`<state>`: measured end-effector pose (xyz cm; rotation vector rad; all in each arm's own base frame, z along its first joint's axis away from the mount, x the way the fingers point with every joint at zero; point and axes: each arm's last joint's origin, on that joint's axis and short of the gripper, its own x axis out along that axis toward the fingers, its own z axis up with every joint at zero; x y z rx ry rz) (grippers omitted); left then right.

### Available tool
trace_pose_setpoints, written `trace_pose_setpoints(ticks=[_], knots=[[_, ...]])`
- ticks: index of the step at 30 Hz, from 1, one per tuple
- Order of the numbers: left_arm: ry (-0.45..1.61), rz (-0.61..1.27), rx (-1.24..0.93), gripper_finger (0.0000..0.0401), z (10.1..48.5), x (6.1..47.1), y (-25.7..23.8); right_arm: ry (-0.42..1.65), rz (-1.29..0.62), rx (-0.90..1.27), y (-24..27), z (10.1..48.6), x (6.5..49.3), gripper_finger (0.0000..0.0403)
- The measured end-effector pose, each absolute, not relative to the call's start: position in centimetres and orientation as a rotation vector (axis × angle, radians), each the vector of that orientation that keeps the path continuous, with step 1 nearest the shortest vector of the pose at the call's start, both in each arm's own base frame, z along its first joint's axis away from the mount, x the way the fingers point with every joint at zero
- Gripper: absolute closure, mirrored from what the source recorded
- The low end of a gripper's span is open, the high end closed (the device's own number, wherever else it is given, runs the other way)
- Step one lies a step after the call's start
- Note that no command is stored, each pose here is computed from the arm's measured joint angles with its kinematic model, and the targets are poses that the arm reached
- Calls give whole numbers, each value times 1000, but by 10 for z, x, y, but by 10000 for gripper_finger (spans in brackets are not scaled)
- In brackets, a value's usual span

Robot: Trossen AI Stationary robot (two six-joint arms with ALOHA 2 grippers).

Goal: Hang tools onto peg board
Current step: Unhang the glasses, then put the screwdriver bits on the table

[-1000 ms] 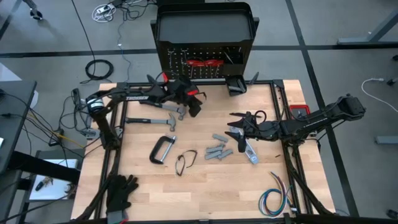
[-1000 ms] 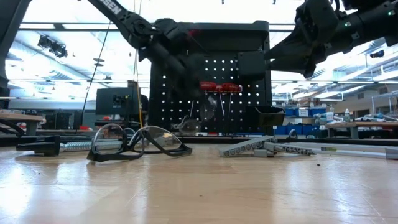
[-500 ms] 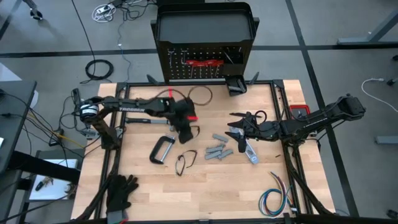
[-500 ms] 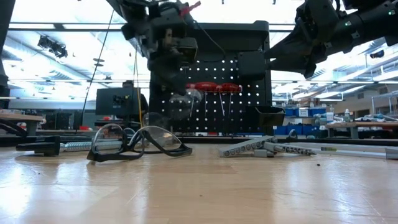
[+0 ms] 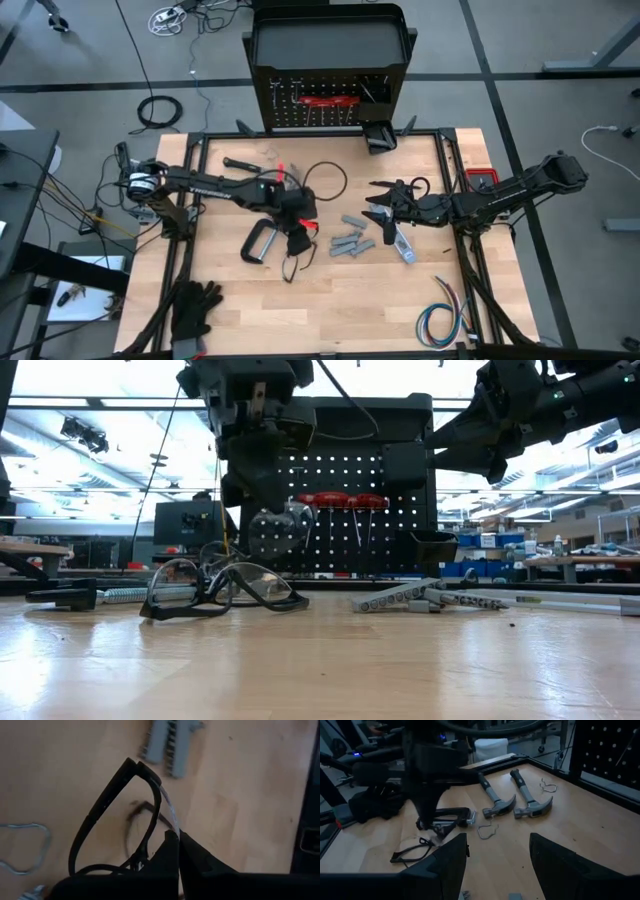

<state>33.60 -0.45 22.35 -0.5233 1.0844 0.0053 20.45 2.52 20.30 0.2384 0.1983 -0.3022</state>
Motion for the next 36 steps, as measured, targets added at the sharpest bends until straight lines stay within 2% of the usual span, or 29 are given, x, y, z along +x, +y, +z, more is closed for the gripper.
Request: trace_pose_setpoints(ticks=[7,15,18,23,26,36], knots=[[1107,41,-460,389,220,335,-15,198,-302,238,25,203,205,183],[1091,85,-406,271,220,335,-14,205,-303,234,25,202,204,183],[1023,184,-329,246,225,336,-12,219,-304,228,25,201,204,183],[737,361,10,241,235,342,-39,243,-376,199,26,198,202,183],[607,436,131,241,230,342,-52,235,-416,182,25,198,201,183],[383,602,85,241,209,337,-36,425,-604,-135,-13,225,211,194]])
